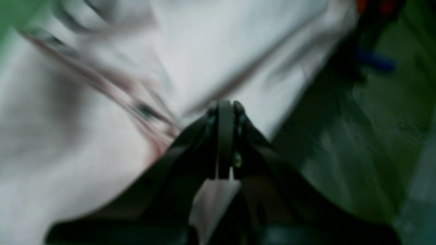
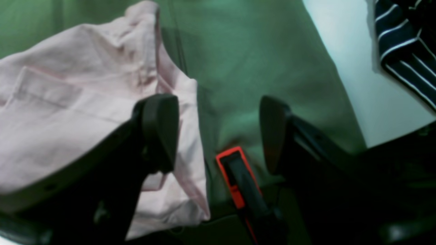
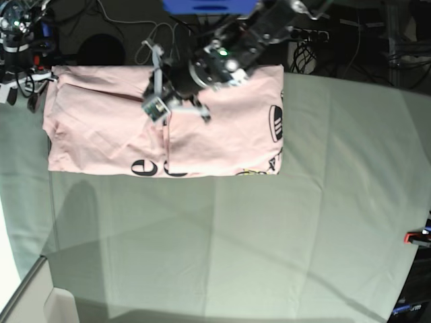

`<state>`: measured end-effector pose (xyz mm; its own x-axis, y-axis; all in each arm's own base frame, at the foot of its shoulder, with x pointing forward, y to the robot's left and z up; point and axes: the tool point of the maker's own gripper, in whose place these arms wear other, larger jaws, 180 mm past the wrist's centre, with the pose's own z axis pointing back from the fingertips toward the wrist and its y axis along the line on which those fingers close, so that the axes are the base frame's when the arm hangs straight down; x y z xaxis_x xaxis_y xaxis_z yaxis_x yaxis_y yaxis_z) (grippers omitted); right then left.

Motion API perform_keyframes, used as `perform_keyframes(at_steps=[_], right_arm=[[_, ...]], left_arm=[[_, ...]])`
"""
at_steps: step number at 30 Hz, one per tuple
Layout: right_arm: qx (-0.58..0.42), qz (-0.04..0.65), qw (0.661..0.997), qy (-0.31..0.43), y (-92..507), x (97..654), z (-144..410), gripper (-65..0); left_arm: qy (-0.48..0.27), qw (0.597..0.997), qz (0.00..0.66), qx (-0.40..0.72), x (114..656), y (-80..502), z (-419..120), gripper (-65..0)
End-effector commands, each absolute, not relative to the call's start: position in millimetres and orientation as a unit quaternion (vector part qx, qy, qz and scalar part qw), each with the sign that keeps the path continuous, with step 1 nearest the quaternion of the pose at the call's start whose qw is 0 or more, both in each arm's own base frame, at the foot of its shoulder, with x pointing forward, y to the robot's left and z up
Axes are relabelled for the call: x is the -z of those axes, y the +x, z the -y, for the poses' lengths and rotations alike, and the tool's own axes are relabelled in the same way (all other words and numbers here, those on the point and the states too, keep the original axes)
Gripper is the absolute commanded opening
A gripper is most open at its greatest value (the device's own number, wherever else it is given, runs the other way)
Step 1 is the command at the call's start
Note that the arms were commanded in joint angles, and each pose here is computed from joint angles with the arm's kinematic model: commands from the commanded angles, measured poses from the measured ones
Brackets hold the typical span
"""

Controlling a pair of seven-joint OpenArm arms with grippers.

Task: Layout the t-shirt on the table in an organized manner, then fold the t-shirt properly
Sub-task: 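Grasp the strip's end with the left gripper and fold it toward the right gripper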

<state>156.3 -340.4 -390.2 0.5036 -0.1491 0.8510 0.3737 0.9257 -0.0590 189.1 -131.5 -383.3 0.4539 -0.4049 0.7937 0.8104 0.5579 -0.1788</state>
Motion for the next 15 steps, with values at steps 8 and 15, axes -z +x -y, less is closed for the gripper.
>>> perform_keyframes(at_steps=[8, 15], right_arm=[[0.142, 0.528, 0.83, -0.109, 193.3, 366.5, 336.7, -25.6], [0.147, 0.474, 0.866, -0.058, 218.3, 406.7, 332.6, -22.1]], left_arm=[[-0.287, 0.823, 0.392, 0.296, 362.4, 229.1, 64.3, -64.6], [-0.239, 0.886, 0.367, 0.154, 399.3, 251.9, -41.2, -64.6]])
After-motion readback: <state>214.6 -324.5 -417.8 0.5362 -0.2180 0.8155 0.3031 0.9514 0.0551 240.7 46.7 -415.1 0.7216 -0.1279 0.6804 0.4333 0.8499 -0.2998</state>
